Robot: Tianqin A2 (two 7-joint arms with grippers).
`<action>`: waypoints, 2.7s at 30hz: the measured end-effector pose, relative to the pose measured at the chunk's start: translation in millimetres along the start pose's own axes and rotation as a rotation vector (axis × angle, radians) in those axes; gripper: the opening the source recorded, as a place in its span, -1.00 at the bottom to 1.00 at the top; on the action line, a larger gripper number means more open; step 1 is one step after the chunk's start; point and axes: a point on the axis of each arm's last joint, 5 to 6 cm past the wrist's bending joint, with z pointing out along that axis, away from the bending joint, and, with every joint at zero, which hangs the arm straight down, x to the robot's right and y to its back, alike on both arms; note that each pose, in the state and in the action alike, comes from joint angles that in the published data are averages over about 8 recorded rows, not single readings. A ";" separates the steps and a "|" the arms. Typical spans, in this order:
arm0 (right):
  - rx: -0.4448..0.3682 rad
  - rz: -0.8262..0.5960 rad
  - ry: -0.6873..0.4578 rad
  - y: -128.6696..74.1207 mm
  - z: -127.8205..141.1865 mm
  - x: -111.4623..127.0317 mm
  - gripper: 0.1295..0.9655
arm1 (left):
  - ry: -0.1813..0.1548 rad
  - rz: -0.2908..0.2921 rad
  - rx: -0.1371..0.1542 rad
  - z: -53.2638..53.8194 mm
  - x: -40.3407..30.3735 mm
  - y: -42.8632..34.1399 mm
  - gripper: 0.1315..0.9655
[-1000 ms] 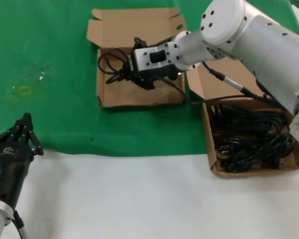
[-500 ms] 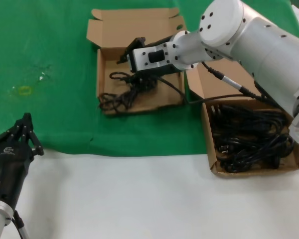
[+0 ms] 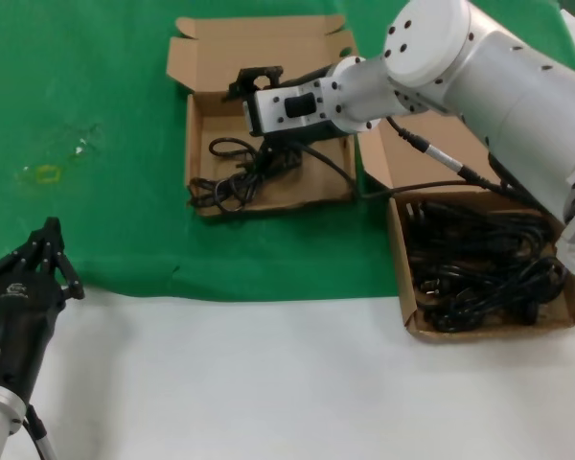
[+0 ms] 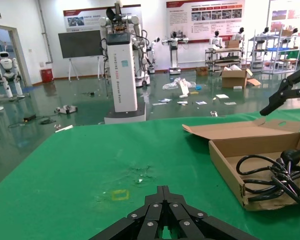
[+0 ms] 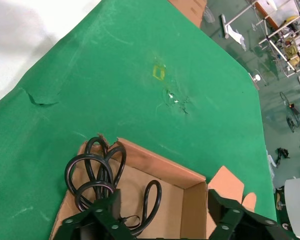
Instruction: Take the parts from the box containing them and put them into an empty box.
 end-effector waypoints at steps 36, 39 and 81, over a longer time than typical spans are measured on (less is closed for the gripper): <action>0.244 0.569 0.212 -15.7 30.3 -139.4 0.98 | 0.000 0.000 0.000 0.0 0.0 0.0 0.03; 0.253 0.637 0.246 -14.4 27.1 -152.9 1.00 | 0.000 0.000 0.000 0.0 0.0 0.0 0.23; 0.021 1.328 0.867 42.4 -131.9 -319.9 1.00 | 0.000 0.000 0.000 0.0 0.0 0.0 1.00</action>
